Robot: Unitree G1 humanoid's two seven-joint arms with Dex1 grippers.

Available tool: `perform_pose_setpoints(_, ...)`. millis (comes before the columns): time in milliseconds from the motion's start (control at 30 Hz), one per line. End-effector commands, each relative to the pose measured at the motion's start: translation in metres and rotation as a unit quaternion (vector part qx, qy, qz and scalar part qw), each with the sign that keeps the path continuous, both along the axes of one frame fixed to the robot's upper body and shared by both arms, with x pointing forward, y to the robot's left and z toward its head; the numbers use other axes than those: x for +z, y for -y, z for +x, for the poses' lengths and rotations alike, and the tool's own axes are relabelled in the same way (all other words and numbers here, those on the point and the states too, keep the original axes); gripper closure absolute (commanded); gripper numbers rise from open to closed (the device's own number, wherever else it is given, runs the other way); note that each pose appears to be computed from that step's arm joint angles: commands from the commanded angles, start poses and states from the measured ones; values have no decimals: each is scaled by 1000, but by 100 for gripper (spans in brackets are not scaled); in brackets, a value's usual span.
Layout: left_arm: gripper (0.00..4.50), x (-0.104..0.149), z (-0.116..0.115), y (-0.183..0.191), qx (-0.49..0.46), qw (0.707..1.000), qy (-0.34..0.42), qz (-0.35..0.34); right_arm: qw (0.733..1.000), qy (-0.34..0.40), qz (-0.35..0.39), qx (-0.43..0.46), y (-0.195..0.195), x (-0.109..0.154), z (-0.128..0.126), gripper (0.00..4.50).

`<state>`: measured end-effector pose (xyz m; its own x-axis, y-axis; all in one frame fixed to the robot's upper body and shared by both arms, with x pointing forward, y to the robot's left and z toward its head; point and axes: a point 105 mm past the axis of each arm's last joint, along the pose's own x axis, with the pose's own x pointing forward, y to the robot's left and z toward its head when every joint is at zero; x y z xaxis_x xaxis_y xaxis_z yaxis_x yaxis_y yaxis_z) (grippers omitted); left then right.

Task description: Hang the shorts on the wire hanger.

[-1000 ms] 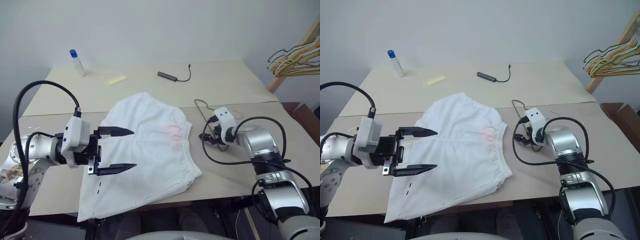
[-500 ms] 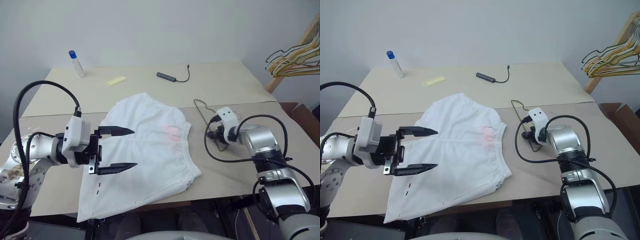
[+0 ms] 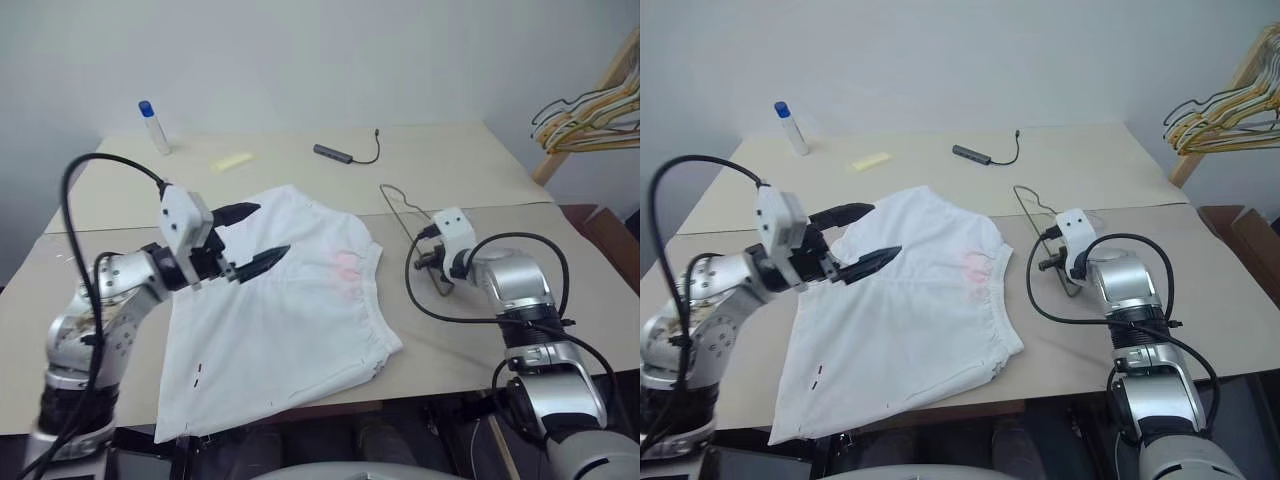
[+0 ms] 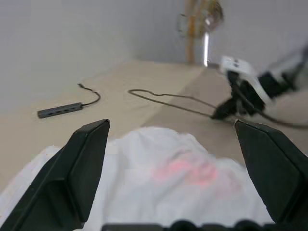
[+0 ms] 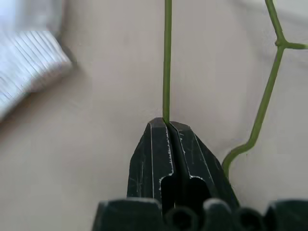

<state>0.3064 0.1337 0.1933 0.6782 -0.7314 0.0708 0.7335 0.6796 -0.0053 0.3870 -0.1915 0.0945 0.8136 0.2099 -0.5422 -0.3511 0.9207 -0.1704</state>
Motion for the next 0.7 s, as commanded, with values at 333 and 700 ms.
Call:
perform_pose_setpoints(333,0,6,27,38,30,919,-192,-342,915,304,8,267,-98,94,-55,449)
perform_pose_setpoints(700,0,26,23,49,2,944,-128,-304,883,319,-6,344,-111,92,-76,449)
